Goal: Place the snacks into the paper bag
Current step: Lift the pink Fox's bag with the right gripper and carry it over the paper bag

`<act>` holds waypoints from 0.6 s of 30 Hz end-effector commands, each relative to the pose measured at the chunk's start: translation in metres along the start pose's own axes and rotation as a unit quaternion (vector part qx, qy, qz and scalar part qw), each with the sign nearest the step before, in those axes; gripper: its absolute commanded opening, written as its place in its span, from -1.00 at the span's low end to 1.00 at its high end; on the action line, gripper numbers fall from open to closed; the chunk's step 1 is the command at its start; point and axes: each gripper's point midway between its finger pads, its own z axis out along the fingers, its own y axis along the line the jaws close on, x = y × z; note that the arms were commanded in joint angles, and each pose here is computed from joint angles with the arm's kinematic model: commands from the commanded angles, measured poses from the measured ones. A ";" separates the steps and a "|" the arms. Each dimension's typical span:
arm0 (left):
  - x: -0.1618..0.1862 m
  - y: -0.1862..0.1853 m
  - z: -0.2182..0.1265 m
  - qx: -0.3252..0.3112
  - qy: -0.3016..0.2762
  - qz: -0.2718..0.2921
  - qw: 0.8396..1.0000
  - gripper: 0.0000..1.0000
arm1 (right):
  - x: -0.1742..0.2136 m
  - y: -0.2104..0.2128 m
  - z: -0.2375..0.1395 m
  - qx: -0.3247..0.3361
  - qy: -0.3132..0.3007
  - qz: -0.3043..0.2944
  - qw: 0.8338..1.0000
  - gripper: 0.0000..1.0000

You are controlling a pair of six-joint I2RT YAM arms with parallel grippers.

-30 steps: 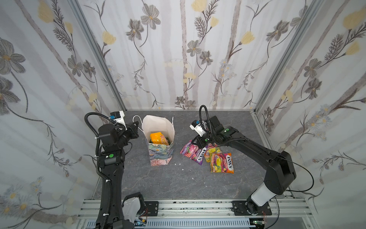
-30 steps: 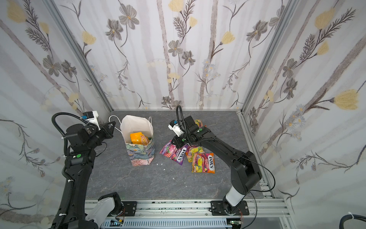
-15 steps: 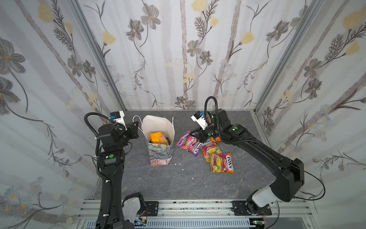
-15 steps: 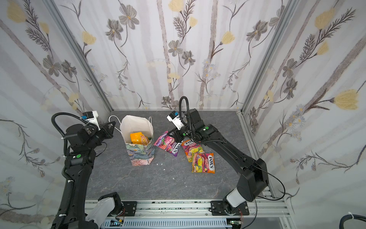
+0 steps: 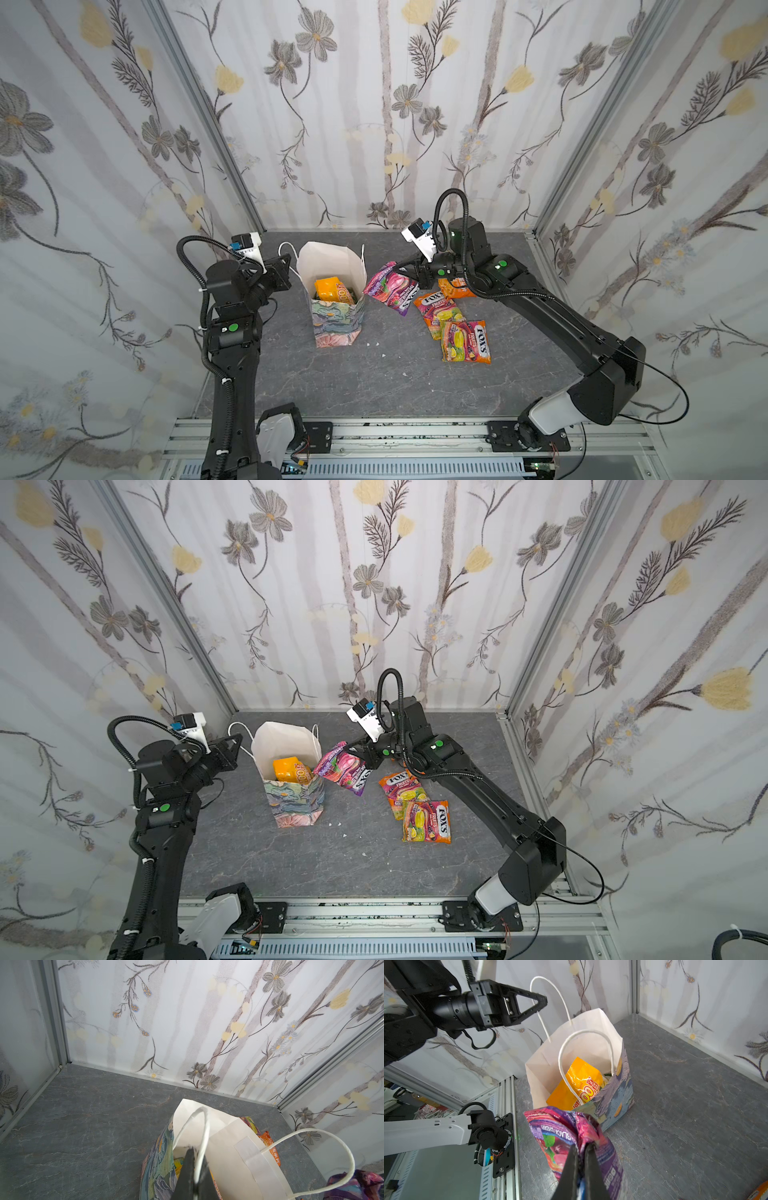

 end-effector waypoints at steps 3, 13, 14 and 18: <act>-0.006 -0.003 -0.001 0.005 -0.009 0.009 1.000 -0.98 | -0.036 0.033 -0.012 -0.061 -0.050 -0.048 0.996 -1.00; -0.007 -0.006 -0.003 0.010 -0.011 0.009 1.000 -0.98 | -0.078 0.067 -0.023 -0.089 -0.103 -0.096 0.986 -1.00; -0.007 -0.006 -0.003 0.010 -0.011 0.009 1.000 -0.98 | -0.083 0.070 -0.023 -0.090 -0.109 -0.099 0.985 -1.00; -0.008 -0.007 -0.004 0.009 -0.014 0.011 1.000 -0.98 | -0.103 0.086 -0.021 -0.111 -0.129 -0.116 0.979 -1.00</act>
